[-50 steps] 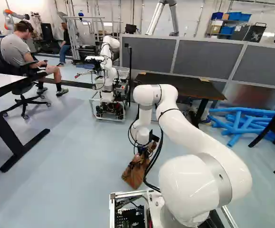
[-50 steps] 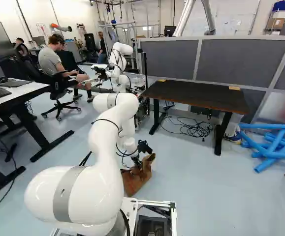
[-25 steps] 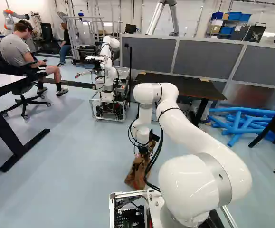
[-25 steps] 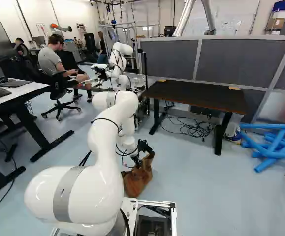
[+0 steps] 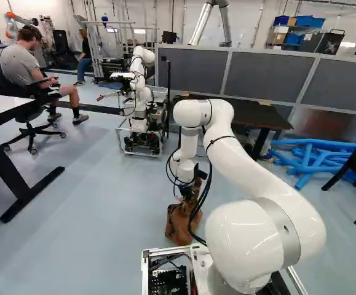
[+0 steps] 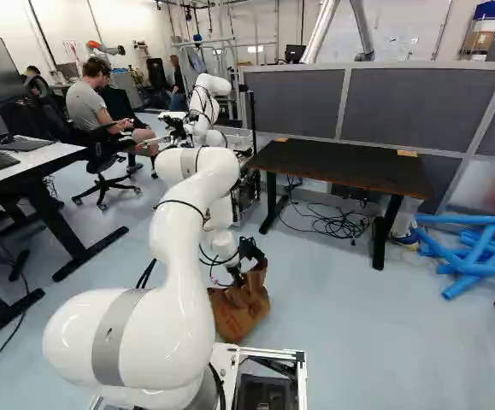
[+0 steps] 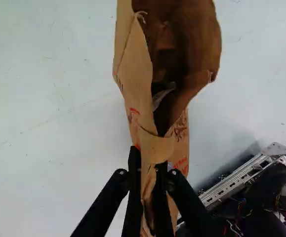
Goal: Pick up the bag on the ground and place it on the table
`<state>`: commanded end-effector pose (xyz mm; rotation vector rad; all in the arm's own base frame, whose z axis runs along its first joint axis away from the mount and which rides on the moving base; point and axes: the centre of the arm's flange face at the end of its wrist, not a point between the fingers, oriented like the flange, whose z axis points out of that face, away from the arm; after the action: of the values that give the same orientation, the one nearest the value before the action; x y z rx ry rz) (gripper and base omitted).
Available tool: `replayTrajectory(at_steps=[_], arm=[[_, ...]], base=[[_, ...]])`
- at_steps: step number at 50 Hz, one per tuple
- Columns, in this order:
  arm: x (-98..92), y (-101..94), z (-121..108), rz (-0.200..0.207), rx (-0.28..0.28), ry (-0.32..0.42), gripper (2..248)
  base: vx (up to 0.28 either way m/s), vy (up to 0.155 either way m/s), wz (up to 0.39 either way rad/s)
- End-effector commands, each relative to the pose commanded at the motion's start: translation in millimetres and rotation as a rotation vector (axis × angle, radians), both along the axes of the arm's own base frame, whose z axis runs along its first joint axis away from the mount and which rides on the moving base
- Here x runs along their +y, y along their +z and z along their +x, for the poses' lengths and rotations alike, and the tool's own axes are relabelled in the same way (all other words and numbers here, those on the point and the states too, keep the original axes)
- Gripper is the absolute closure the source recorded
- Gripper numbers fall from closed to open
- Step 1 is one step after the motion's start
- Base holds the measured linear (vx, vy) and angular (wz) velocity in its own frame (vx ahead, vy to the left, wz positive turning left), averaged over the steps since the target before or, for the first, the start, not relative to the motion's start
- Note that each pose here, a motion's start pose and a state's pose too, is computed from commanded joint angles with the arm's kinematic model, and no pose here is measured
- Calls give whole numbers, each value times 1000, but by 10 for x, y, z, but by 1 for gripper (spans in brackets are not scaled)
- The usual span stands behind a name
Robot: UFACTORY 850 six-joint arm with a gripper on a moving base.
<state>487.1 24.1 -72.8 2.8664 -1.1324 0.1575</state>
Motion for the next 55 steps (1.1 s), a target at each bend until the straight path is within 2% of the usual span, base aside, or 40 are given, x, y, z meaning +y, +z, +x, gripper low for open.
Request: replayTrajectory(at_steps=[15, 37, 55], arm=[[2, 227, -14, 3, -8, 20, 229], [12, 559, -42, 11, -21, 88, 229], [23, 828, -95, 24, -11, 125, 229]], base=[[0, 0, 0], [0, 0, 0], [0, 0, 0]])
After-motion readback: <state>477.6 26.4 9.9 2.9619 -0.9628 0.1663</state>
